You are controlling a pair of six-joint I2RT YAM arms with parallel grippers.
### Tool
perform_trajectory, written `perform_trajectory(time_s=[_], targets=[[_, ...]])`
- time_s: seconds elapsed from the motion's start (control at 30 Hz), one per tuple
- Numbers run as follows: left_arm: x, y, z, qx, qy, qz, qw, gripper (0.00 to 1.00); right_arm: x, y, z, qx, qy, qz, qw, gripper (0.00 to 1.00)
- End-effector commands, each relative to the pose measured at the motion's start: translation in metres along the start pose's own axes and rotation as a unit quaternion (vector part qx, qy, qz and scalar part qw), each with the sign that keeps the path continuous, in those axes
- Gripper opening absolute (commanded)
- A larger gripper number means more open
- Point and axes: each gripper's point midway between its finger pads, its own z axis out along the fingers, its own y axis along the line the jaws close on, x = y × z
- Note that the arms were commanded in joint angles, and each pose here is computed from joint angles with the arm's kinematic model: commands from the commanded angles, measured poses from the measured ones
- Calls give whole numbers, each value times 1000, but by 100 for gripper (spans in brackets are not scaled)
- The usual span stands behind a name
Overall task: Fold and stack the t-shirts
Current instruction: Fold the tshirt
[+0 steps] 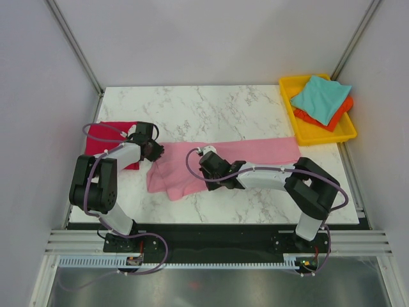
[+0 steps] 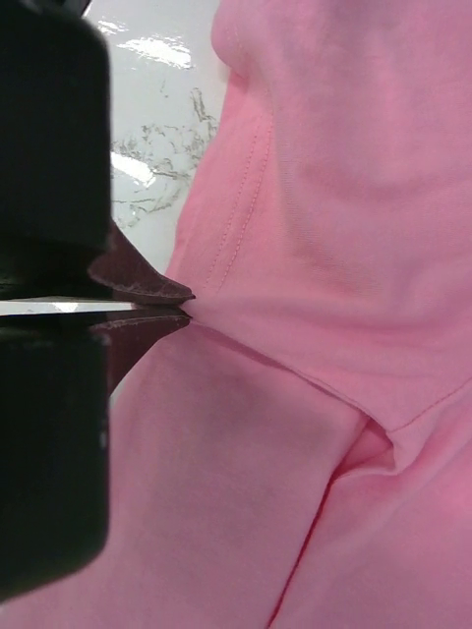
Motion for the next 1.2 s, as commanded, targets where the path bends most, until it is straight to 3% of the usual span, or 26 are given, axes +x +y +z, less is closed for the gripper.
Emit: perform_trajectory(time_s=[0.0, 0.17, 0.3, 0.4, 0.83, 0.97, 1.17], targets=[[-17, -9, -10, 9, -32, 12, 999, 31, -4, 6, -19, -18, -10, 7, 1000, 2], [-17, -7, -9, 4, -33, 12, 999, 31, 10, 8, -21, -28, 21, 5, 999, 5], [-19, -8, -9, 4, -37, 12, 999, 31, 23, 11, -16, -42, 46, 1, 998, 33], [-19, -8, -10, 4, -37, 14, 999, 31, 29, 8, -12, -35, 56, -2, 998, 39], [-20, -35, -45, 60, -67, 40, 995, 35, -48, 22, -41, -13, -31, -56, 998, 44], [-13, -37, -49, 71, -63, 45, 994, 35, -64, 51, -36, -68, -43, -59, 995, 43], [11, -39, -22, 69, -5, 46, 997, 34, -53, 78, -3, -130, -26, -50, 990, 40]])
